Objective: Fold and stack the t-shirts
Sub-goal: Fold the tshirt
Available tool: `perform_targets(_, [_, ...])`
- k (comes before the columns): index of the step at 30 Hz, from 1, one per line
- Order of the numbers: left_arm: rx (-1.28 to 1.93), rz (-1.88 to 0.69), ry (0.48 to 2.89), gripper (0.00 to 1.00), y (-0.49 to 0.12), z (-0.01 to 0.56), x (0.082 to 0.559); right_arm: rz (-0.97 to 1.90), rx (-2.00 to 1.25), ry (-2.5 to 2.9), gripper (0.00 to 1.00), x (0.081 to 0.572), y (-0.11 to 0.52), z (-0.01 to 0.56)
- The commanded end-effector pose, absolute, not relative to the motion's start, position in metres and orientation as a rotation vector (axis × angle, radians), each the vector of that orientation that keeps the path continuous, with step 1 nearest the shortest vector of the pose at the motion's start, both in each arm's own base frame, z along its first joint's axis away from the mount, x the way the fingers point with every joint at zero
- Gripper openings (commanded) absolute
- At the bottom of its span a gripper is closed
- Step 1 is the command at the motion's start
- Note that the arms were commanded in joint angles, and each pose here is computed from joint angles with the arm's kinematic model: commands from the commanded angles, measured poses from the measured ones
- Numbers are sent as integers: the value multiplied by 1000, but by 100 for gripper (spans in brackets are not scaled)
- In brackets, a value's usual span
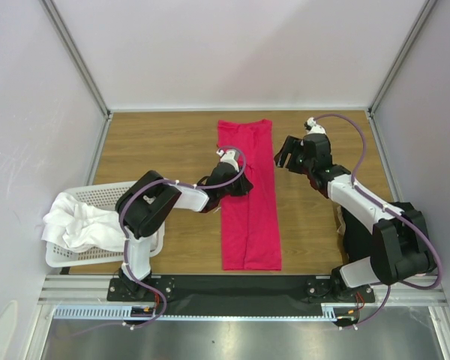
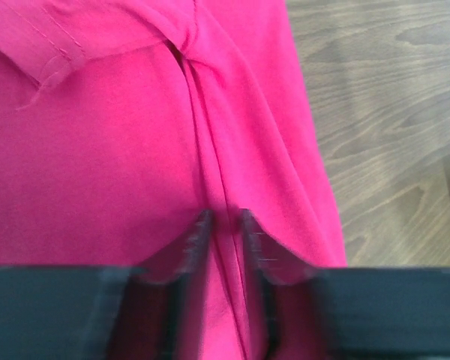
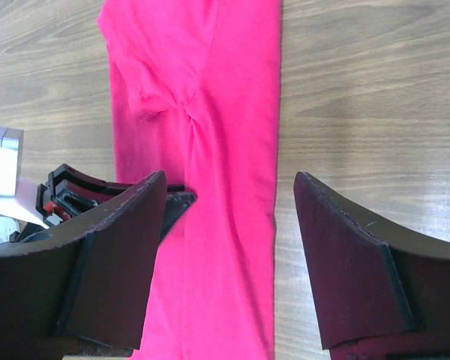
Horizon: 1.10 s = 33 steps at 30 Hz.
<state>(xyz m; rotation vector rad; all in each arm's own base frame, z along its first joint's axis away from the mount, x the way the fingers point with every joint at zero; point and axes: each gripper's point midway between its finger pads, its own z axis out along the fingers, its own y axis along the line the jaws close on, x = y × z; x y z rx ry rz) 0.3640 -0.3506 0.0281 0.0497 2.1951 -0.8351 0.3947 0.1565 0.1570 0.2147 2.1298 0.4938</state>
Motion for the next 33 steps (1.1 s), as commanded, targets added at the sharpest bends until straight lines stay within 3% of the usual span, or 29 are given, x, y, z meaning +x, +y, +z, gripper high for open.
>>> perform_targets(1, [27,-818,2110,23,-351,44,383,493,245,2045,73,399,150,180])
perform_targets(10, [-7,-796,2068,0,-340,57,382,509,252,2049,73,399,152,173])
perform_targets(25, [-30,-833,2034,0,-334,70,375,541,234,2094,72,401,161,154])
perform_targets(33, [10,-903,2032,27,-338,78,362,644,99,2136,72,424,195,134])
